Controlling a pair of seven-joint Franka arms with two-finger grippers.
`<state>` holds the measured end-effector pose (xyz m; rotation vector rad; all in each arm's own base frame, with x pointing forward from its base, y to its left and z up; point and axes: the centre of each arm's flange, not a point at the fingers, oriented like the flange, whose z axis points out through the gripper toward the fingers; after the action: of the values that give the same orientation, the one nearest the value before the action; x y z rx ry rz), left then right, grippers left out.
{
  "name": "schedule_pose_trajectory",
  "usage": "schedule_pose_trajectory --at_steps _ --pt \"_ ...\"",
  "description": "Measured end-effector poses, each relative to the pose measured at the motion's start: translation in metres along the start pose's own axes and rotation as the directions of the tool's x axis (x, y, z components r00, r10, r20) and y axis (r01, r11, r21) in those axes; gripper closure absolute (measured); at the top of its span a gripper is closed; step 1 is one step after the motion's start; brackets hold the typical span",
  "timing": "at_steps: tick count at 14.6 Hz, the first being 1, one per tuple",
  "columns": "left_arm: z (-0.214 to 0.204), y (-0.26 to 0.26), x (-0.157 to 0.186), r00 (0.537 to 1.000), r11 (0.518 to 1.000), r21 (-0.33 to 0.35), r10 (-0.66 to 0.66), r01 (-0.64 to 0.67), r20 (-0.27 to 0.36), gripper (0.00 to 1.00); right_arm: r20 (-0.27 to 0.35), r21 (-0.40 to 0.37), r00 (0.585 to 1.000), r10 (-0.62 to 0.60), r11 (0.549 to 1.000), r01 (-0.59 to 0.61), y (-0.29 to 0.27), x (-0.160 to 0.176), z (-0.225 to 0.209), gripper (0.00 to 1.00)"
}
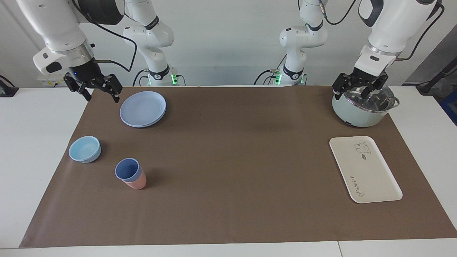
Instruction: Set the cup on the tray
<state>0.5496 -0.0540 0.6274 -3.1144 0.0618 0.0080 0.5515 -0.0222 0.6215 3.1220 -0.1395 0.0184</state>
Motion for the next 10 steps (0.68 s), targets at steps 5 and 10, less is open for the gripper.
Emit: schedule_pose_trajectory --at_steps 5,10 --pt "0.0 0.0 0.0 1.0 1.0 0.0 0.0 0.0 0.0 0.0 0.0 0.001 1.0 -0.005 1.0 0.005 -0.003 0.0 0.0 0.0" --pt "0.0 0.0 0.0 1.0 1.0 0.0 0.0 0.0 0.0 0.0 -0.081 0.023 0.99 -0.118 0.992 0.12 -0.015 0.008 0.009 0.0"
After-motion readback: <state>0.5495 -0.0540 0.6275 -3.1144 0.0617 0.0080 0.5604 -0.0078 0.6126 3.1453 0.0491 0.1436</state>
